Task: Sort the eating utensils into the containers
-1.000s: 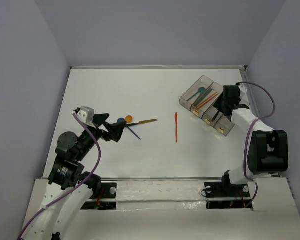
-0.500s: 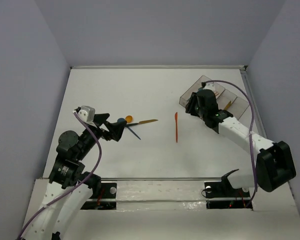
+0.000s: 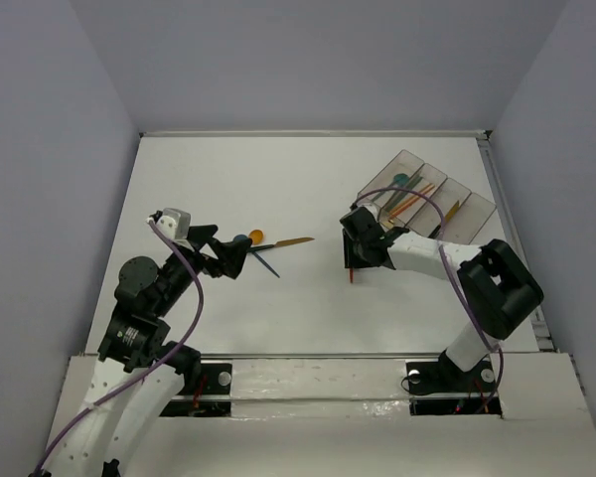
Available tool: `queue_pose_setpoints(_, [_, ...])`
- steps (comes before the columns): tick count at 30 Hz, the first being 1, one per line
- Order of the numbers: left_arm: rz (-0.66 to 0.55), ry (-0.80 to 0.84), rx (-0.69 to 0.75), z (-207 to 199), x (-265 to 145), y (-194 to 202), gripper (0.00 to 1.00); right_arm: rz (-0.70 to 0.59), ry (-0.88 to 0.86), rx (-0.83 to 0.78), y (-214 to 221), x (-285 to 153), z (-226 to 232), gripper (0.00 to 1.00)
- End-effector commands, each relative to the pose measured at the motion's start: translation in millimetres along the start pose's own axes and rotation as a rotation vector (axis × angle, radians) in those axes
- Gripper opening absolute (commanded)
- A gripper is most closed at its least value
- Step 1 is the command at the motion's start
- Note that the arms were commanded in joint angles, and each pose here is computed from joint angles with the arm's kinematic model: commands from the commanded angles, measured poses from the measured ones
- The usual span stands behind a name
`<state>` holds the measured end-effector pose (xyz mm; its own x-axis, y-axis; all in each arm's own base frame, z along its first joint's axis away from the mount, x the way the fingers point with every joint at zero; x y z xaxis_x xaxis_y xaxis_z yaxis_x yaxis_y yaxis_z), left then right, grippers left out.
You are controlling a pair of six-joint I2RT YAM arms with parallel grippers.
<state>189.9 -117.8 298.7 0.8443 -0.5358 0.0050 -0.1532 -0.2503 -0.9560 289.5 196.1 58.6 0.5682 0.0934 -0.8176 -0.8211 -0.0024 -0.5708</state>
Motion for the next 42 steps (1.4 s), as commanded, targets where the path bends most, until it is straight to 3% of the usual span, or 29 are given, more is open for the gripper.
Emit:
queue_pose_setpoints(1, [-0.056,0.008,0.017,-4.0,0.6,-19.1,0.99,-0.04,-0.022,0.011,-17.2,-0.4,11.6,0.45])
queue_pose_setpoints(6, [-0.055,0.016,0.017,-5.2,0.7,-19.5,0.99,-0.001,0.018,-0.005,-6.2,12.8,10.5,0.4])
queue_pose_setpoints(12, [-0.06,0.016,0.019,-4.6,0.7,-20.7,0.99,0.051,0.086,-0.038,8.3,25.5,8.0,0.21])
queue_pose_setpoints(13, [-0.06,0.019,0.017,-5.1,0.7,-20.9,0.99,0.055,0.089,-0.037,8.5,26.1,8.2,0.1])
queue_pose_setpoints(15, [-0.059,0.022,0.018,-5.5,0.7,-20.7,0.99,0.047,0.088,-0.019,6.0,24.9,9.5,0.0])
queue_pose_setpoints(20, [-0.059,0.027,0.018,-6.1,0.3,-20.1,0.99,-0.093,0.01,0.059,-29.3,-1.3,21.6,0.0])
queue_pose_setpoints(23, [-0.061,0.032,0.017,-7.1,-0.4,-20.4,0.99,-0.248,-0.075,0.147,-70.4,-43.0,22.9,0.0])
queue_pose_setpoints(26, [-0.062,0.039,0.018,-8.2,-1.2,-20.4,0.99,-0.401,-0.121,0.267,-109.4,-86.8,-2.2,0.0])
queue_pose_setpoints(29, [-0.072,0.051,0.02,-10.8,-3.3,-22.8,0.99,-0.552,-0.026,0.402,-140.4,-114.9,-67.9,0.0])
queue_pose_setpoints(30, [-0.072,0.052,0.02,-10.8,-3.3,-22.8,0.99,-0.552,-0.025,0.395,-140.4,-114.9,-68.3,0.0])
queue_pose_setpoints(34, [-0.086,0.061,0.024,-13.1,-6.9,-25.5,0.99,-0.576,0.081,0.539,-157.3,-103.3,-152.9,0.0])
queue_pose_setpoints(42, [-0.094,0.071,0.026,-16.1,-10.5,-26.6,0.99,-0.516,0.218,0.622,-165.0,-66.0,-215.4,0.0])
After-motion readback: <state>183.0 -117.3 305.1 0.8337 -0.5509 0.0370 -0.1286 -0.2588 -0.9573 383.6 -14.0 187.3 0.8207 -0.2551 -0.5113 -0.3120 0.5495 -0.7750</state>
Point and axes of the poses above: each gripper's point midway between its finger pads, its own x axis out along the fingers, its own z axis along the line the jaws close on, y = z × x, the point moved 3 cm from there along -x, back along the fingers, and after that the axes turned 1 degree about x, right-handed, at the moved point
